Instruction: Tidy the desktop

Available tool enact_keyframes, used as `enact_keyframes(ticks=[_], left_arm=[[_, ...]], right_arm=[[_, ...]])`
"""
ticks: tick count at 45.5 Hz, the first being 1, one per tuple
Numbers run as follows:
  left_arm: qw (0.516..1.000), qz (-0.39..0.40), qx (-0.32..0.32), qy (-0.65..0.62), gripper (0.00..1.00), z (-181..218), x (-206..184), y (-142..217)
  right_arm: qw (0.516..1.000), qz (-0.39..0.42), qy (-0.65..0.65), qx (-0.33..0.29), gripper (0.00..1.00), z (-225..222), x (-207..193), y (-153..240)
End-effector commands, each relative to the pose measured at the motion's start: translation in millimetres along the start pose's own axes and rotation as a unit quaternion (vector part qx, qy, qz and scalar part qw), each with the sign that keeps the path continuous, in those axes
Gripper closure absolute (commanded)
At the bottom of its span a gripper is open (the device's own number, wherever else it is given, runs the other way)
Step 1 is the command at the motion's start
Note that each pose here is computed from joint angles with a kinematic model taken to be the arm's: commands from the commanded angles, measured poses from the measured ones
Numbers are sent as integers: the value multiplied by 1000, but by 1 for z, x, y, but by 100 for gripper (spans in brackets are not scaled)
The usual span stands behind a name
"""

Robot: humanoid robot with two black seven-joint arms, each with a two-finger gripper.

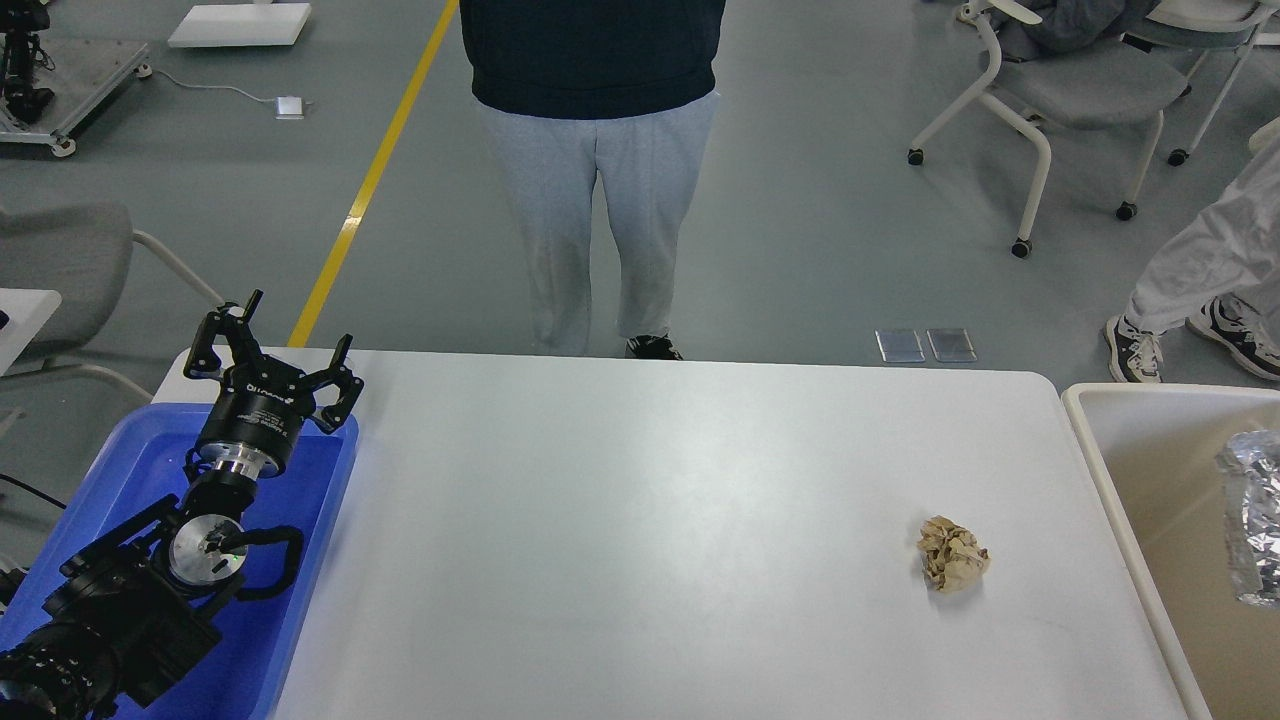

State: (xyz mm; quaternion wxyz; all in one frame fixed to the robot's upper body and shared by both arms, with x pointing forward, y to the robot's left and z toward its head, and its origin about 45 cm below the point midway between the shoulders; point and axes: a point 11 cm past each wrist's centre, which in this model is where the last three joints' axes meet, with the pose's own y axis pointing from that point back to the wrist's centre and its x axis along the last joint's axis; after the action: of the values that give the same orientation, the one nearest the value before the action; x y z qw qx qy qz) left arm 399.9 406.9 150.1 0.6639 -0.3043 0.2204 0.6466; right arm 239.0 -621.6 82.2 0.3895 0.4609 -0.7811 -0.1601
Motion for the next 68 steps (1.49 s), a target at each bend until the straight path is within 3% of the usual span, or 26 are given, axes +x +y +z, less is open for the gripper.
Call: enact_keyframes(ticks=[1, 5, 6, 27, 43, 55, 68], left_arm=[[1000, 0, 0, 0, 0, 0, 0, 0], [1000, 1, 0, -1, 0, 0, 0, 0], [1000, 1, 0, -1, 0, 0, 0, 0], [1000, 2, -1, 0, 0, 0, 0, 0], [1000, 2, -1, 0, 0, 0, 0, 0], [1000, 2, -1, 0, 0, 0, 0, 0], [1000, 2, -1, 0, 0, 0, 0, 0]], right_arm=[[1000, 10, 2, 1, 36, -2, 3, 0], [1000, 12, 2, 0, 15, -2, 5, 0], [1000, 14, 1, 2, 1, -5, 7, 0], [1000, 18, -10, 19, 1, -21, 10, -1], [986, 1, -132, 97, 0, -70, 39, 7], [946, -77, -252, 188, 0, -110, 12, 24], [880, -176, -353, 264, 0, -140, -65, 54]])
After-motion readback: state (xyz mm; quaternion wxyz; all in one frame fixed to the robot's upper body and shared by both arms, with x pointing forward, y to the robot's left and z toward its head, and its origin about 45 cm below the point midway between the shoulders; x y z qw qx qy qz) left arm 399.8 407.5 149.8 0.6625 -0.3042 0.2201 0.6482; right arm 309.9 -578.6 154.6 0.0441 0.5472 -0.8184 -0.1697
